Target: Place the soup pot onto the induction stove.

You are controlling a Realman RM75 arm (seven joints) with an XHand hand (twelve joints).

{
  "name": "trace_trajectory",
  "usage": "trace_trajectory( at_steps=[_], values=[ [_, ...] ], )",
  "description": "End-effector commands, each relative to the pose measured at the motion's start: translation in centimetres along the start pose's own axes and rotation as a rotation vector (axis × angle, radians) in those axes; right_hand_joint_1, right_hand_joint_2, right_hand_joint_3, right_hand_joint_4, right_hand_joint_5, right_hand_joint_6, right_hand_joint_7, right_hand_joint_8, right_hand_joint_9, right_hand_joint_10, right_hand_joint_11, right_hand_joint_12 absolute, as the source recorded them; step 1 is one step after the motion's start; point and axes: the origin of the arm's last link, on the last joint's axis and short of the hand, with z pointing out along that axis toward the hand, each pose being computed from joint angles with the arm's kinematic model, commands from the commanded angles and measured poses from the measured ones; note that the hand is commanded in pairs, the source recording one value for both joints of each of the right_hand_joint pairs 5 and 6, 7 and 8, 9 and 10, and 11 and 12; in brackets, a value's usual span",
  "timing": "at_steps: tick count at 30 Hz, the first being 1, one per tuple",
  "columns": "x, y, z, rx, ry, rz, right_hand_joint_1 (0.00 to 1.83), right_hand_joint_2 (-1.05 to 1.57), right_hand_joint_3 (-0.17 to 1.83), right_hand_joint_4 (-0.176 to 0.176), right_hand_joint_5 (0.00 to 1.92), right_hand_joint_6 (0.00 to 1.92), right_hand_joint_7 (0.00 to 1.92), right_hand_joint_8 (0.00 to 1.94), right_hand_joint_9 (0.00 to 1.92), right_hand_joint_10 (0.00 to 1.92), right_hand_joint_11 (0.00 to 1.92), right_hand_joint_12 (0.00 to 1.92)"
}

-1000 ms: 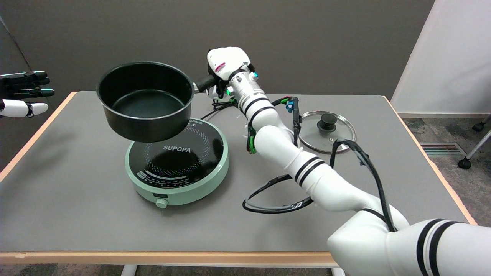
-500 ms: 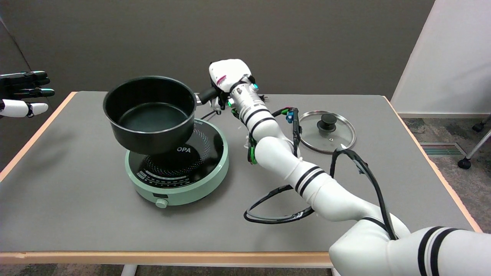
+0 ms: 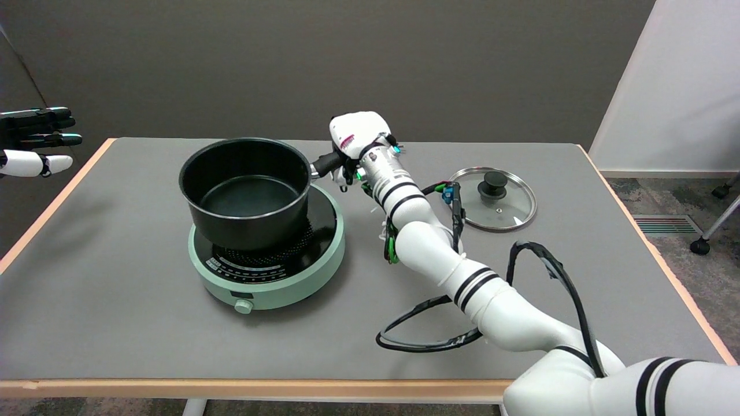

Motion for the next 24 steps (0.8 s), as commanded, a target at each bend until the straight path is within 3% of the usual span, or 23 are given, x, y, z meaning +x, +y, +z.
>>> trace_trajectory(
  at_steps=[1, 24],
  values=[
    [-1.54, 0.66, -1.18, -0.024, -0.026, -0.019, 0.98, 1.28, 0.62, -0.037, 1.92, 1.92, 1.92, 1.92, 1.92, 1.92, 1.92, 1.92],
    [-2.13, -0.05, -2.11, -0.037, -0.001, -0.057, 0.97, 1.3, 0.59, -0.036, 1.92, 1.92, 1.92, 1.92, 1.92, 1.92, 1.92, 1.92]
  ],
)
